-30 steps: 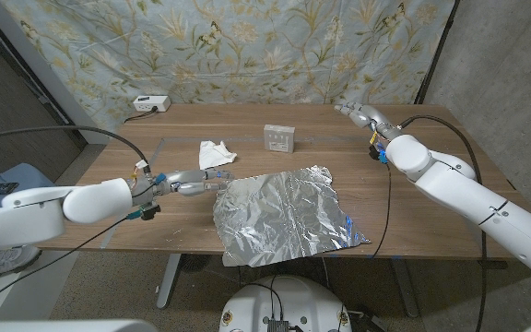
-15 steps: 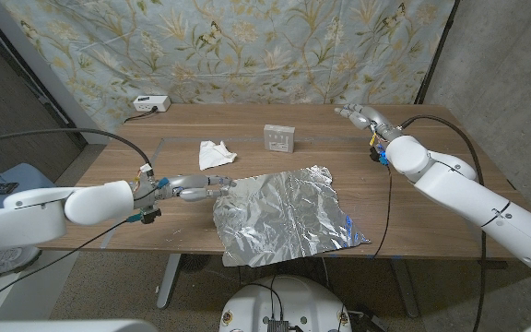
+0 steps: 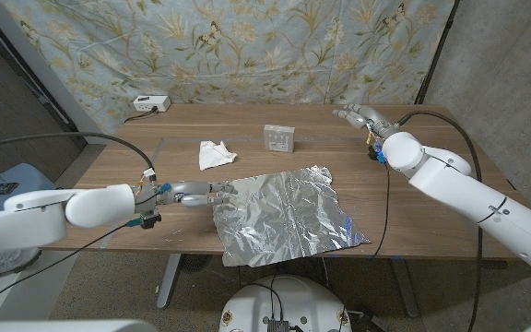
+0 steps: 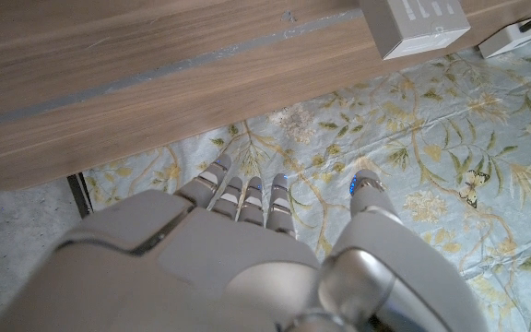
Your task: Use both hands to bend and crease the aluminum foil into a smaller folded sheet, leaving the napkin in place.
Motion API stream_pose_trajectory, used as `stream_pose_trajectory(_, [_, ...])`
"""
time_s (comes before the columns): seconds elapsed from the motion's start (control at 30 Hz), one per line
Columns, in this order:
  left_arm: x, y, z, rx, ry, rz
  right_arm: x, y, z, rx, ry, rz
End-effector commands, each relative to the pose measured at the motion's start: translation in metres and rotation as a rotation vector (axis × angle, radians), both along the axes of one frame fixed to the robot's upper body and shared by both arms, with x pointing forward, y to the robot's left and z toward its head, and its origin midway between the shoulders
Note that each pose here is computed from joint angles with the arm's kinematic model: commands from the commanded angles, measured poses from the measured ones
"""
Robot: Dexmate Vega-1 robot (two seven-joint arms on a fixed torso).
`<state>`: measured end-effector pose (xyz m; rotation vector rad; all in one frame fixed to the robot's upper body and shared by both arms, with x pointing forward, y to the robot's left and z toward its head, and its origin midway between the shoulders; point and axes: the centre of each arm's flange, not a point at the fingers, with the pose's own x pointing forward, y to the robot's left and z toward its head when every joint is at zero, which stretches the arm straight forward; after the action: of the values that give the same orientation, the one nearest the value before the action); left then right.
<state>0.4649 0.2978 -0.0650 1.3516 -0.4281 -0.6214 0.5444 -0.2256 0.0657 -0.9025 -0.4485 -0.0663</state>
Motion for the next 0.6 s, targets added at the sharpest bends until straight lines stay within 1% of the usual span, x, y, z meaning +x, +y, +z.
stream_pose_trajectory(0.03, [-0.002, 0.001, -0.003, 0.035, 0.014, 0.006, -0.014, 0.005, -0.004, -0.057, 0.149, -0.130])
stream_pose_trajectory(0.3, [0.000, 0.002, -0.005, 0.056, 0.025, 0.027, -0.022, 0.011, -0.006, -0.060, 0.169, -0.147])
stream_pose_trajectory(0.6, [0.003, 0.001, -0.010, 0.078, 0.058, 0.034, -0.033, 0.020, -0.007, -0.063, 0.195, -0.167])
